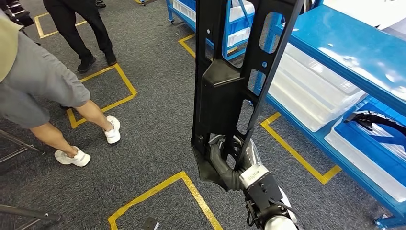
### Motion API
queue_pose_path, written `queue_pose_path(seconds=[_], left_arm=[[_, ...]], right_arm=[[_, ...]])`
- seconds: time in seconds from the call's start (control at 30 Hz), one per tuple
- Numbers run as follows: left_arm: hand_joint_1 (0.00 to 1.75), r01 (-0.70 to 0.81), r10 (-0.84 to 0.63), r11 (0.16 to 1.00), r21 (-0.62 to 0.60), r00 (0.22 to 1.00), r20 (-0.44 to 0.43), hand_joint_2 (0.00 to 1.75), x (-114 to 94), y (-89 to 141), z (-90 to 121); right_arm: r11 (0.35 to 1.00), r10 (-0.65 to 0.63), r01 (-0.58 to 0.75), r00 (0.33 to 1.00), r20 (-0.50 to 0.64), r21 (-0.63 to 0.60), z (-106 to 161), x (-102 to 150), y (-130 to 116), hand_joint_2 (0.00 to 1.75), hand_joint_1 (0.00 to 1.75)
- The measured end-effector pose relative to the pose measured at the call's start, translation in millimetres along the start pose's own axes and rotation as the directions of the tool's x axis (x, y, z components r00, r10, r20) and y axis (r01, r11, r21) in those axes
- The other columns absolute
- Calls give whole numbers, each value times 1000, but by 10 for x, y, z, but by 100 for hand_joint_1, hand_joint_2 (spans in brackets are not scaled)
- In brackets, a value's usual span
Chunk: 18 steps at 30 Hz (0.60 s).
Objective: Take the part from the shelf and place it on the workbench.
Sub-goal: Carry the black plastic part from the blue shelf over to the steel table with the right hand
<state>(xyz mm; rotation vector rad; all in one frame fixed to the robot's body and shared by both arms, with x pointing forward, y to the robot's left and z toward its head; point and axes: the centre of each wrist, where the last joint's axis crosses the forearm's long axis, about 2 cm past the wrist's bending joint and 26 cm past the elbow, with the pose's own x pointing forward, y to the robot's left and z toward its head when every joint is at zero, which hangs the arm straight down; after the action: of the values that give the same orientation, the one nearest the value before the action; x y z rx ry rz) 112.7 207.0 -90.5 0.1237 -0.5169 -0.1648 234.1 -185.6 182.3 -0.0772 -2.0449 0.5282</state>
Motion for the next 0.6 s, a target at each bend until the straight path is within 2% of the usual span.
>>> queue_pose_path(seconds=[0.6], left_arm=[[0,1,-1,1000,-1,1000,-3,175,12,9,-6]], right_arm=[[1000,0,0,1000,7,-8,17,25,-27,175,175]])
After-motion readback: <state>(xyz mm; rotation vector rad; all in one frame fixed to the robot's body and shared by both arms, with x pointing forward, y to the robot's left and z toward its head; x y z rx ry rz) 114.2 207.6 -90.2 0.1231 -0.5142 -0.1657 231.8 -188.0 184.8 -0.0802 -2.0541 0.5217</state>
